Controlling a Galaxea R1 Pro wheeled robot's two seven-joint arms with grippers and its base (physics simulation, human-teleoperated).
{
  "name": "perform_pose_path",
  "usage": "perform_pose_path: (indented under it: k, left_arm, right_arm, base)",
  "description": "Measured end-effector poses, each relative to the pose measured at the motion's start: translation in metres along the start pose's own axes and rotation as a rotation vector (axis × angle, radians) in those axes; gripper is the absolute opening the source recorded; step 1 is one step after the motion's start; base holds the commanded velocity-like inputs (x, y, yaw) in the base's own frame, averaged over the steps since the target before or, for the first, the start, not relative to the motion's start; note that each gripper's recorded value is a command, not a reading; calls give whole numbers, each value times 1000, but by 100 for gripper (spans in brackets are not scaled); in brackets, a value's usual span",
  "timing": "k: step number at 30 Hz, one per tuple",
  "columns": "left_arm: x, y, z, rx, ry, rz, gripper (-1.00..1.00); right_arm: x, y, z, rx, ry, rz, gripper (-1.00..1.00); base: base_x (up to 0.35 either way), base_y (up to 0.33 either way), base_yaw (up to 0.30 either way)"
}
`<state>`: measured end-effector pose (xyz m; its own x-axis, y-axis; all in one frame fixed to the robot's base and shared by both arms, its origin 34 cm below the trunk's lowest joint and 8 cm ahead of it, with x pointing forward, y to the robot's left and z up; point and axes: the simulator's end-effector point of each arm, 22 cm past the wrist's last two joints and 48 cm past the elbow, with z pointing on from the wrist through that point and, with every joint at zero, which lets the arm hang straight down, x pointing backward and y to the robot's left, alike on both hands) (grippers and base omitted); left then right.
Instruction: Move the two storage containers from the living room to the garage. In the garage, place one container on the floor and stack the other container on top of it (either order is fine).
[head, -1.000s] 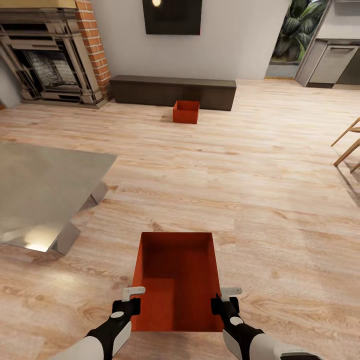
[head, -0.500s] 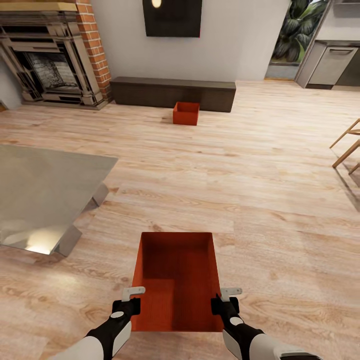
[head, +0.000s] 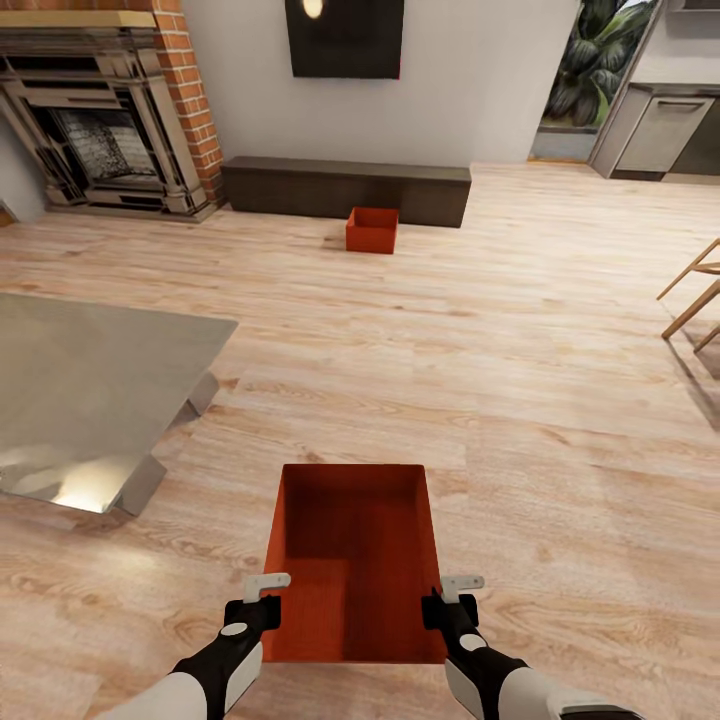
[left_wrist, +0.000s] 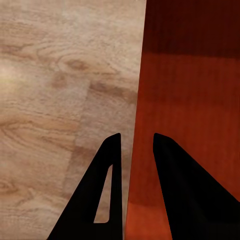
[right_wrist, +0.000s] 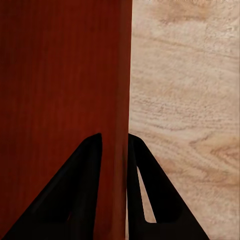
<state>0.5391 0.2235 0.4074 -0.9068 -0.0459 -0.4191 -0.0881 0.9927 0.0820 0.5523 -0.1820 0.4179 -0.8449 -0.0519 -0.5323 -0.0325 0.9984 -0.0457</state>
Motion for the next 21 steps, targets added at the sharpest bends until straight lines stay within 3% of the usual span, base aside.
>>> perform_pose_path:
  k: [21]
  left_arm:
    - [-17, 3, -32, 0, 0, 1, -100]
  right_arm:
    - [-21, -2, -30, 0, -1, 2, -100]
  base:
    - [0, 0, 0]
